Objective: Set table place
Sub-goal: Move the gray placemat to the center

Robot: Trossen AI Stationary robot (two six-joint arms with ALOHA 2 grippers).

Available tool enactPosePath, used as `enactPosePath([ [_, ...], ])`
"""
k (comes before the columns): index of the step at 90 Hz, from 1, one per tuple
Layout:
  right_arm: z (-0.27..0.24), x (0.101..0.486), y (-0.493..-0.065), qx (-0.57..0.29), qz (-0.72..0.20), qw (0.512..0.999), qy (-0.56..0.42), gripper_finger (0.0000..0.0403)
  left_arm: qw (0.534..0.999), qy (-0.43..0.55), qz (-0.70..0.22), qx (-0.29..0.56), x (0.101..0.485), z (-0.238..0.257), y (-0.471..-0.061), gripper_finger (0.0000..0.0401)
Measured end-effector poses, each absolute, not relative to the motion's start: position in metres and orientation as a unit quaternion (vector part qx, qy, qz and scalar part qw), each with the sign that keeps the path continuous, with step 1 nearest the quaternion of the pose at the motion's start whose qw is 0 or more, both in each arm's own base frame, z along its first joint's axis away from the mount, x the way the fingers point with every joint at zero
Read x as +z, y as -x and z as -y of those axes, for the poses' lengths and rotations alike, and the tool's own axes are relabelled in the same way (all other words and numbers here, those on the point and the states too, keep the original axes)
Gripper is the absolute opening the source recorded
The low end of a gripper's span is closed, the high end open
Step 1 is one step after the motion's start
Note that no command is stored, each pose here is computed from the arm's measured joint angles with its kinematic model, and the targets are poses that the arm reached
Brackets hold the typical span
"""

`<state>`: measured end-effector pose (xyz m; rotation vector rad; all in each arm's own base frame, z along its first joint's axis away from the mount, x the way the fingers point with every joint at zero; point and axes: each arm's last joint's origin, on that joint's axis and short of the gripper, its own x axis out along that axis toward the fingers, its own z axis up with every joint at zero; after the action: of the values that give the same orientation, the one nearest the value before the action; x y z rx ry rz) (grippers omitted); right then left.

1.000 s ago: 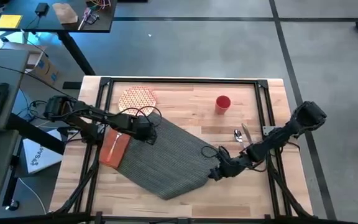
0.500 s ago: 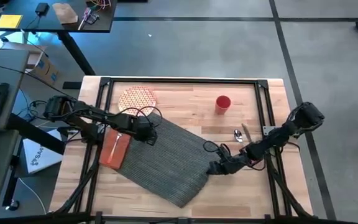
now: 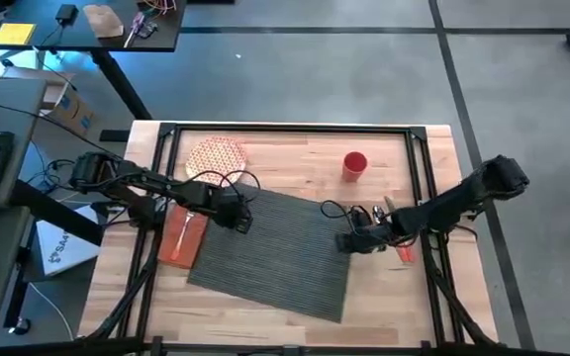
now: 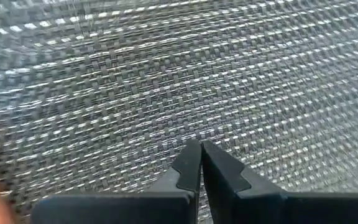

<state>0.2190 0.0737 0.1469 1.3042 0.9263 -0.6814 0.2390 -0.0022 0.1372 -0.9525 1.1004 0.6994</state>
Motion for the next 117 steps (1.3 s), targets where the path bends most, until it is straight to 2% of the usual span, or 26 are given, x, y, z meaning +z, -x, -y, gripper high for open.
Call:
enactPosePath([
  [20,-0.070,0.196,-0.215,-0.342,-0.463,0.673,-0.465,0.0132,0.699,0.462,-0.478,0.262,0.141,0.018,-0.247,0.0000],
  [32,-0.081,0.213,-0.236,-0.242,-0.428,0.745,-0.451,0.0132,0.700,0.455,-0.484,0.261,0.142,0.027,-0.245,0.0000],
  [41,-0.094,0.200,-0.251,-0.184,-0.397,0.773,-0.460,0.0131,0.692,0.440,-0.506,0.267,0.139,0.032,-0.240,0.0000],
  [51,-0.102,0.166,-0.262,-0.191,-0.417,0.757,-0.465,0.0121,0.683,0.420,-0.532,0.272,0.135,0.039,-0.235,0.0000],
  [65,-0.095,0.123,-0.265,-0.257,-0.478,0.718,-0.436,0.0091,0.680,0.419,-0.540,0.266,0.126,0.055,-0.238,0.0000],
  [75,-0.084,0.119,-0.265,-0.264,-0.507,0.697,-0.433,0.0069,0.693,0.437,-0.516,0.250,0.124,0.064,-0.245,0.0000],
  [88,-0.071,0.124,-0.260,-0.276,-0.520,0.702,-0.401,0.0049,0.697,0.442,-0.497,0.268,0.131,0.064,-0.247,0.0000],
  [117,-0.057,0.136,-0.252,-0.275,-0.536,0.708,-0.369,0.0041,0.701,0.390,-0.539,0.259,0.181,0.063,-0.243,0.0000],
])
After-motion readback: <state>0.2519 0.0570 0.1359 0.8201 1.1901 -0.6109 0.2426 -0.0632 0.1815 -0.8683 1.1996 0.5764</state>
